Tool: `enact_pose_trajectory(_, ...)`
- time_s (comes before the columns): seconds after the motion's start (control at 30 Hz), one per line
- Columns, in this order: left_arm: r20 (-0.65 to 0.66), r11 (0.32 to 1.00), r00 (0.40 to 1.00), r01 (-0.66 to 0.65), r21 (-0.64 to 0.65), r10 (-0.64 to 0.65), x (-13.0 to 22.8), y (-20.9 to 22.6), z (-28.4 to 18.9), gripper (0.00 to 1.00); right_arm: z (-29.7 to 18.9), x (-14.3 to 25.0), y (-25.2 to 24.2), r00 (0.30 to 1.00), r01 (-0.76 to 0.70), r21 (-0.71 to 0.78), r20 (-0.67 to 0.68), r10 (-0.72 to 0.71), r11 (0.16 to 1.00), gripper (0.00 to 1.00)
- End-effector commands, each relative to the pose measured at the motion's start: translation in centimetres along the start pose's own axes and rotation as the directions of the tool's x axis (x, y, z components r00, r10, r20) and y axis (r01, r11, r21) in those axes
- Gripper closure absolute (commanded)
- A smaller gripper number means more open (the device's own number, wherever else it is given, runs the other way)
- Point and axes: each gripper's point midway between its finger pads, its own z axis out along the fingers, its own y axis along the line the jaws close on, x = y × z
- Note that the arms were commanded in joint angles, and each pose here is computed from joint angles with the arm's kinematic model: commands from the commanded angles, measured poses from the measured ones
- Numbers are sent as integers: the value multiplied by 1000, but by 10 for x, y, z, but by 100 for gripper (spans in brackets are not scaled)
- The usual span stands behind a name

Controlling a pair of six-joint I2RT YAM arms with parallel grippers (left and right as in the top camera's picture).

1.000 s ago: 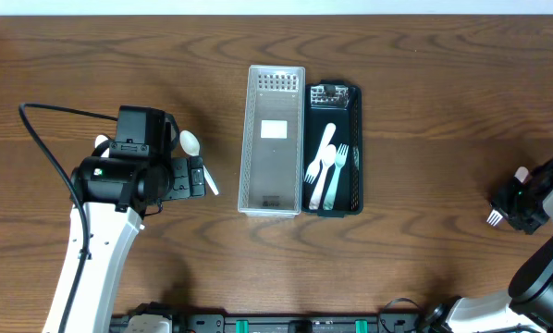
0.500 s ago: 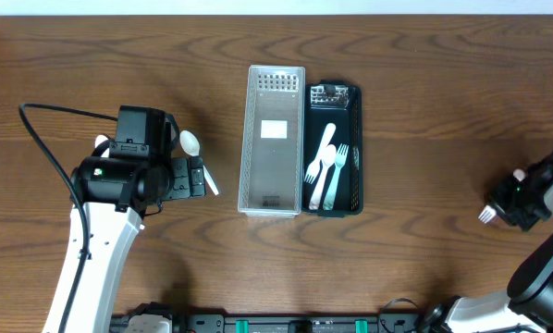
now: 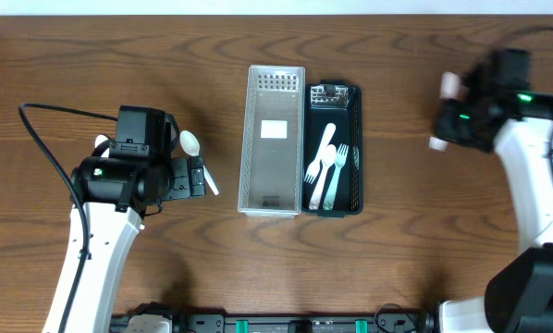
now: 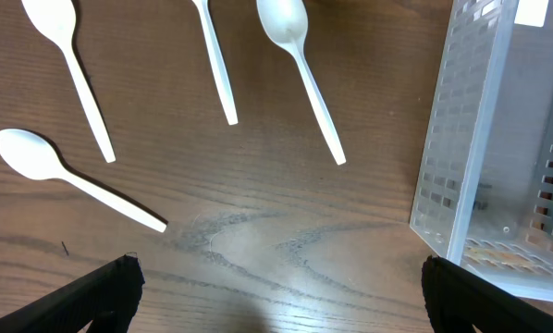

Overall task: Pack container
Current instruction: 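Place the fork in the black basket and lift the right gripper away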

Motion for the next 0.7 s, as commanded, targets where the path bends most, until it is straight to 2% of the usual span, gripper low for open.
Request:
enact_pose_trajectory(0.0,5,1000,1000,3,-3,-3,-3,0,-2,2,-8,7,58,989,149,-67,25,-148,987,93)
enact_pose_trajectory(0.07,5,1000,1000,3,-3,-3,-3,0,-2,2,-7,20,89,972,234,-88,26,-233,968,93)
enact_pose_trajectory(0.27,5,1000,1000,3,-3,-3,-3,0,-2,2,2,54,140,927,375,-81,7,-376,923,93)
enact_pose_trajectory(0.57,4,1000,1000,3,-3,-3,-3,0,-2,2,49,87,153,913,382,-59,-130,-386,922,90)
enact_pose_trajectory(0.67,5,1000,1000,3,-3,-3,-3,0,-2,2,56,88,153,912,382,-55,-142,-386,923,82)
